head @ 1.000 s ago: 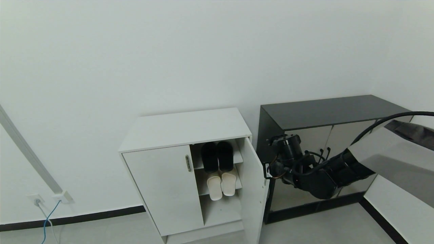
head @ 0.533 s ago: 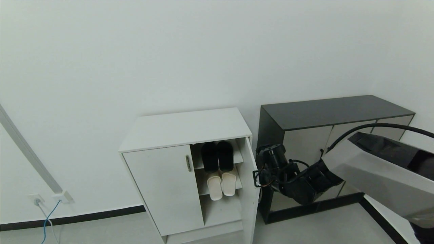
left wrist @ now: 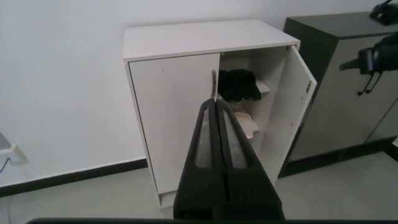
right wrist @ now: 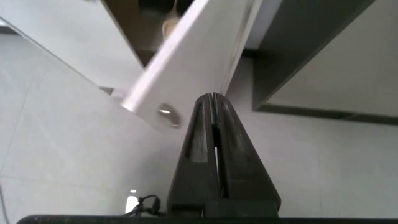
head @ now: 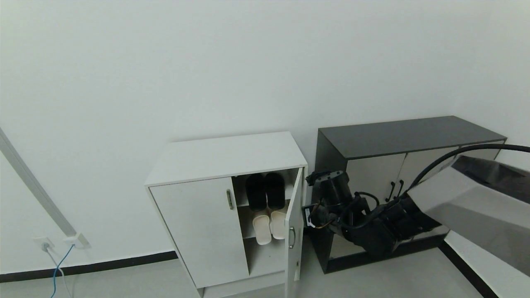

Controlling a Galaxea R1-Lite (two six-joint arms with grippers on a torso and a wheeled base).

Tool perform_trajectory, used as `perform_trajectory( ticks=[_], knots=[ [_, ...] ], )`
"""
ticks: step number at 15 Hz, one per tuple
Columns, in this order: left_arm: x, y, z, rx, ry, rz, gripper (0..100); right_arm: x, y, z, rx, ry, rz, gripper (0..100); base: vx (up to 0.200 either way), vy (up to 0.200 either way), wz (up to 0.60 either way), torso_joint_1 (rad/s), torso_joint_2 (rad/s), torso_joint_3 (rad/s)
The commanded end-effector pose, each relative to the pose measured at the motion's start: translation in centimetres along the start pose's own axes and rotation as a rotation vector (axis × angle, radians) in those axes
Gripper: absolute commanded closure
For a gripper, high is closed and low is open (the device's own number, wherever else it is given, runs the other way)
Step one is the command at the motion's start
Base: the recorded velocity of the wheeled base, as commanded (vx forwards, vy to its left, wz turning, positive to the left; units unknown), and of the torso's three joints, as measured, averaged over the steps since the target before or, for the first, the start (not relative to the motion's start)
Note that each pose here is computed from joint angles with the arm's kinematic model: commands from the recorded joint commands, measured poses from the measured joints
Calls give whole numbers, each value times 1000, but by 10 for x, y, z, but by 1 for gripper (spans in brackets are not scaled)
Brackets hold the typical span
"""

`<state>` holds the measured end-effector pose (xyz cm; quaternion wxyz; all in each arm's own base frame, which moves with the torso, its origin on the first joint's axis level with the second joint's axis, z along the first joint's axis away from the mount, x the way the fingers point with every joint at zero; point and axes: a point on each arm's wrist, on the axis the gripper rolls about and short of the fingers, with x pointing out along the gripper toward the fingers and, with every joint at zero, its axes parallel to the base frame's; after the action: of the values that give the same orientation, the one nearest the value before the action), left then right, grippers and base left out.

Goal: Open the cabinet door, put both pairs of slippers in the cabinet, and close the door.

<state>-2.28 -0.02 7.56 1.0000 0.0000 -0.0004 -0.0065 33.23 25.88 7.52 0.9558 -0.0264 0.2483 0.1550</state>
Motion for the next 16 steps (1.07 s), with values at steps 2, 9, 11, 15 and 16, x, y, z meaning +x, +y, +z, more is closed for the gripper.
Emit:
perform_trajectory(
  ticks=[2, 9, 11, 15, 16],
  knots=[
    [0, 0, 0, 0, -1, 1, 100, -39, -12, 23, -2, -64, 1, 100, 0, 0, 0, 0, 0, 0],
    [0, 0, 0, 0, 1, -1, 100, -53, -11, 10, -24, -13, 61, 100, 0, 0, 429, 0, 1, 4],
    [0, 0, 0, -2, 1, -1, 100, -53, -13, 3, -36, 18, 103, 100, 0, 0, 300, -1, -4, 4],
    [0, 0, 0, -2, -1, -1, 100, -57, -17, -5, -85, 25, 94, 100, 0, 0, 0, 0, 0, 0],
    [0, 0, 0, -2, -1, -1, 100, -60, -19, -8, -113, 32, 79, 100, 0, 0, 0, 0, 0, 0]
  ],
)
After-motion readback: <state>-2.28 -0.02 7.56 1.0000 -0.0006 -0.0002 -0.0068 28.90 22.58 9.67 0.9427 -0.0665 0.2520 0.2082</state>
